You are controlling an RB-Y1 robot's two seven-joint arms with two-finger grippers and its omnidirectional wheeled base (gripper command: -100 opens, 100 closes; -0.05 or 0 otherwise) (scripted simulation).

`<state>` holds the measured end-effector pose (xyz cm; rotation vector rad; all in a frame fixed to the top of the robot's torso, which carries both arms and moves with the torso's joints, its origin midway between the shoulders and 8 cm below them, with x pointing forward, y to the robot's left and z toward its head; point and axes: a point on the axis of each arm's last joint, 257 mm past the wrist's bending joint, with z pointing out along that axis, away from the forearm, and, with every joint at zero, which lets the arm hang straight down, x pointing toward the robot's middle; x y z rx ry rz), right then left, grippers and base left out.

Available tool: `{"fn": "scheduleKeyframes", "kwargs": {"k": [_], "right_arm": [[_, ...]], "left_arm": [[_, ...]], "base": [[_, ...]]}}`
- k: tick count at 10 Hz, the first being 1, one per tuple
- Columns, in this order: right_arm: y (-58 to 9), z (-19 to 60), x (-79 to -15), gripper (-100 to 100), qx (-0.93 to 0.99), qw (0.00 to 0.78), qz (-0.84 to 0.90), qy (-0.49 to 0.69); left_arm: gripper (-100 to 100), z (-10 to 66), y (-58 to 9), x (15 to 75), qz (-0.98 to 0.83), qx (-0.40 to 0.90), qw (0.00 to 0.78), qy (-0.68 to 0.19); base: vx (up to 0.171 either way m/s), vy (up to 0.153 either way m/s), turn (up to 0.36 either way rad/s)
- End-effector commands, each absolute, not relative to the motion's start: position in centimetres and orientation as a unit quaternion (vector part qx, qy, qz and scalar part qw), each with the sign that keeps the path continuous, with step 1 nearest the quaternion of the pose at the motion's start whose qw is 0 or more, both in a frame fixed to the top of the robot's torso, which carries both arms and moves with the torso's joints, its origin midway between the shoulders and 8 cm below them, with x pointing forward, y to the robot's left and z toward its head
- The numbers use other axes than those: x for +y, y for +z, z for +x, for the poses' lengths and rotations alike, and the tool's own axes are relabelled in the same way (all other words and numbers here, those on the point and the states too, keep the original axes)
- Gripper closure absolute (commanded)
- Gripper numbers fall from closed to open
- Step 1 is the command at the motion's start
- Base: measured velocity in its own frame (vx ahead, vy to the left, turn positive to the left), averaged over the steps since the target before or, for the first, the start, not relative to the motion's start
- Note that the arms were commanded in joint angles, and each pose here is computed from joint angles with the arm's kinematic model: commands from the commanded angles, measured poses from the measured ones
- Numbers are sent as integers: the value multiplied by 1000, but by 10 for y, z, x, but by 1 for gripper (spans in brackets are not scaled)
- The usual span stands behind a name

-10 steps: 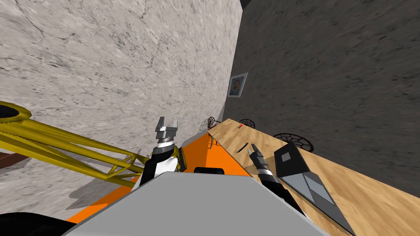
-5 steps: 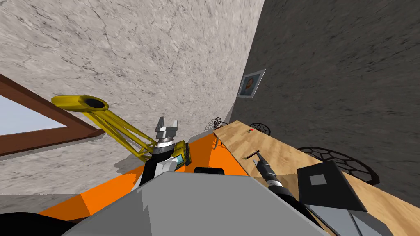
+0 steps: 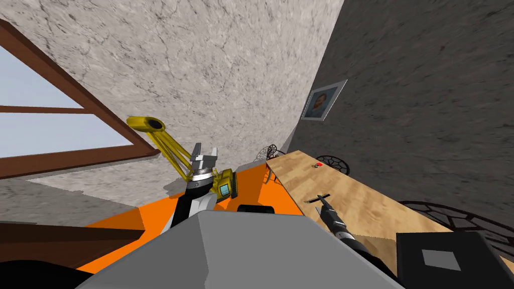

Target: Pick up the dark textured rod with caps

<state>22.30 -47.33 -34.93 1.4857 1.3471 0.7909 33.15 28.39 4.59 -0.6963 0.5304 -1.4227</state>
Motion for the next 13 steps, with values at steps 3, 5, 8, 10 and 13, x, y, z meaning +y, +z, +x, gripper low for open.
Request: {"fn": "scheduleKeyframes", "kwargs": {"k": [3, 5, 8, 10, 13], "right_arm": [[-387, 174, -507, -100, 566, 424, 655, 268], [-401, 153, -521, -100, 570, 403, 674, 244], [-417, 129, -534, -100, 573, 376, 695, 216], [-438, 85, -558, -100, 578, 333, 727, 164], [-447, 62, -568, -100, 576, 308, 744, 138]], "left_arm": [[0, 331, 46, 284, -309, 235, 671, -631], [0, 331, 46, 284, -309, 235, 671, -631], [0, 331, 46, 284, -309, 235, 671, -632], [0, 331, 46, 284, -309, 235, 671, -631], [0, 331, 46, 284, -309, 235, 671, -631]], "base": [[-5, -9, 281], [-5, -13, 232], [-3, -16, 242], [-6, -22, 352], [-2, -27, 199]]}}
